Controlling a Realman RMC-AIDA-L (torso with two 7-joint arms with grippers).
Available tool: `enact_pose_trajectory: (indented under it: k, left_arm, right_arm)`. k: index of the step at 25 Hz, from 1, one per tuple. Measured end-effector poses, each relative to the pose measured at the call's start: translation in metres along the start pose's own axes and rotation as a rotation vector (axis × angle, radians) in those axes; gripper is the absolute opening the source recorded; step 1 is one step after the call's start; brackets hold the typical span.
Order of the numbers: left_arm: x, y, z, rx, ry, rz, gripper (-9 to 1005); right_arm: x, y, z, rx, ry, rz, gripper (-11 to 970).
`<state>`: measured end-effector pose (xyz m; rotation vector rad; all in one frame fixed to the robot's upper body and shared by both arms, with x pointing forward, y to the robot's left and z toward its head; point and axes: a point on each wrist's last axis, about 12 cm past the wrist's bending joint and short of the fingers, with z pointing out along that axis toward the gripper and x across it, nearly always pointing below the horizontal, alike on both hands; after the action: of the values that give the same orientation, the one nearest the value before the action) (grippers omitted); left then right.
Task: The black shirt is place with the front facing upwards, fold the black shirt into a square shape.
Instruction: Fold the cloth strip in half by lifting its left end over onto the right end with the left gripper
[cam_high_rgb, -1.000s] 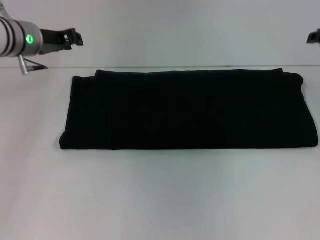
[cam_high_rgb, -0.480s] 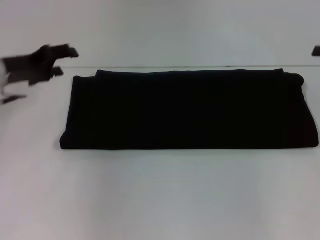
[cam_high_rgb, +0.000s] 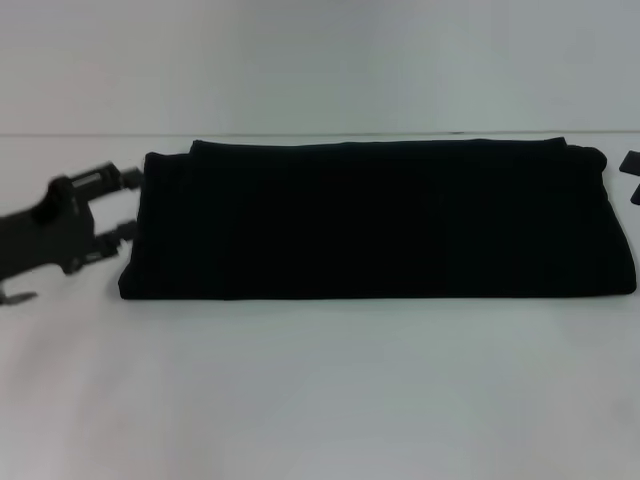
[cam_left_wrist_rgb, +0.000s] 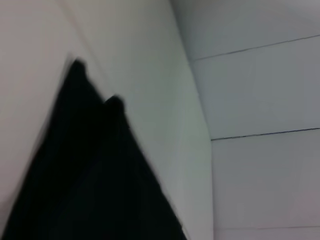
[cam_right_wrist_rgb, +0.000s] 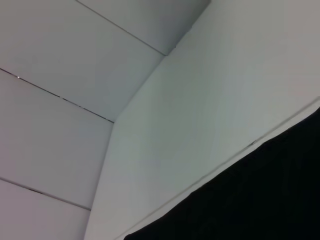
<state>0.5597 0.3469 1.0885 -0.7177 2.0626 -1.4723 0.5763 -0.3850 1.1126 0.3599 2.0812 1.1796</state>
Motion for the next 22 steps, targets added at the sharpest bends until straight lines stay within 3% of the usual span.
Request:
enact_pose_trajectory:
  k: [10, 18, 22]
  left_arm:
    - [0.024, 0.044, 0.014, -0.116, -0.093, -0.163, 751]
    - [0.023, 0.051, 0.018, -0.173, -0.130, -0.163, 751]
    - [0.025, 0.048, 0.011, -0.134, -0.104, -0.171, 750]
  right_arm:
    - [-0.008, 0.000, 0.009, 0.059, -0.004, -0.036, 703]
    - [-0.008, -0.003, 0.010, 0.085, -0.001, -0.045, 703]
    - [-0.008, -0.002, 0.011, 0.084, 0.000, -0.046, 704]
